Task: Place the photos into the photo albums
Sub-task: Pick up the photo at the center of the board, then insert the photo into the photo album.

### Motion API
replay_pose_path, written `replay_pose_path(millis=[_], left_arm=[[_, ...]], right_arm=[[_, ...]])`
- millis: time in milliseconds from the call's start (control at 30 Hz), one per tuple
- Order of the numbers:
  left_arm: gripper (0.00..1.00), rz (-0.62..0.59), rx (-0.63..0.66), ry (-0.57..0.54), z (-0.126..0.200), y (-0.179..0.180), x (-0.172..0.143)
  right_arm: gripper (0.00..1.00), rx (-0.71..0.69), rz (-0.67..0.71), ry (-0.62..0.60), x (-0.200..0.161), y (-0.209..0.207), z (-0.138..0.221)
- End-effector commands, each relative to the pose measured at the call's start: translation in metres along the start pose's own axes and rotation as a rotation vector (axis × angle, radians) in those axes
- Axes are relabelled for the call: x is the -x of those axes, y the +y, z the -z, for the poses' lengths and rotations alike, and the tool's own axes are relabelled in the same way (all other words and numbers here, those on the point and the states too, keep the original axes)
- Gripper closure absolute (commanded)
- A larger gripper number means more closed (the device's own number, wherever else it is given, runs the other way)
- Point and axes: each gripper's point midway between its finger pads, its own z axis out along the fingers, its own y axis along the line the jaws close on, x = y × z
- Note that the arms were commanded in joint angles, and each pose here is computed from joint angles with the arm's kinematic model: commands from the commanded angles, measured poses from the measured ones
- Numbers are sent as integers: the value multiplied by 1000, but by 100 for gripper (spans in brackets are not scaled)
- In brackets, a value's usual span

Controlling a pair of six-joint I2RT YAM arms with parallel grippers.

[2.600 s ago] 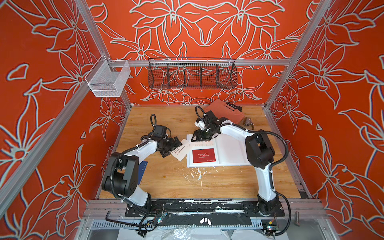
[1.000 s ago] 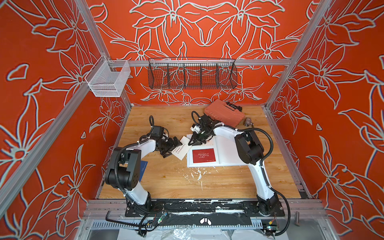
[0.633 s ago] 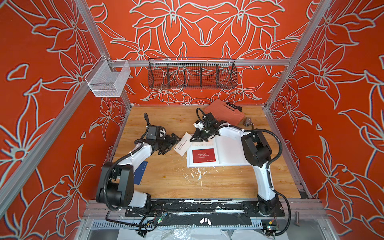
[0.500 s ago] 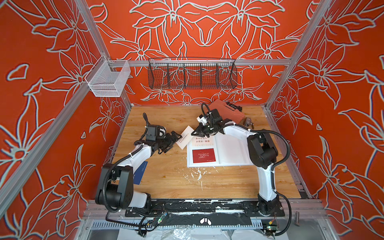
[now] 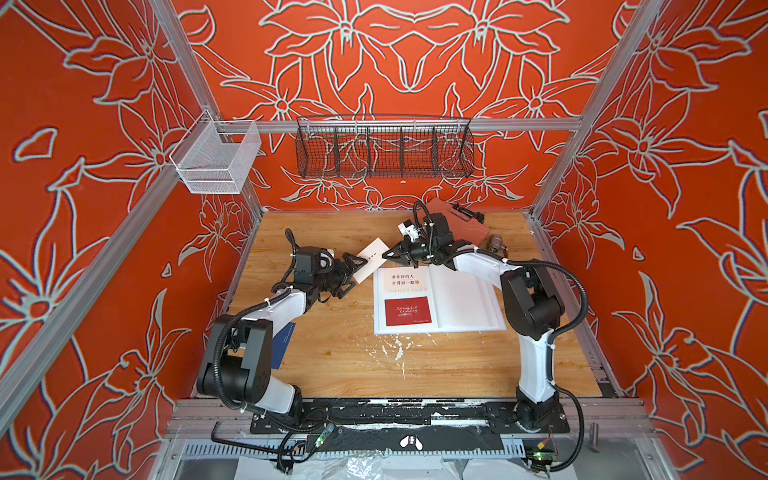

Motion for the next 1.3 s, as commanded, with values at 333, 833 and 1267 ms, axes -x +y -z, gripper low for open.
replay_pose_path(millis=[333, 833, 1267], left_arm=[[49, -36, -116, -6, -1, -29, 9], [100, -84, -73, 14, 2, -30, 6], [100, -179, -89, 212, -27, -47, -25]], right_arm=[[100, 0, -52, 54, -6, -11, -8], [100, -8, -66, 60, -8, -18, -10], [38, -322, 36, -144, 14, -46, 98]])
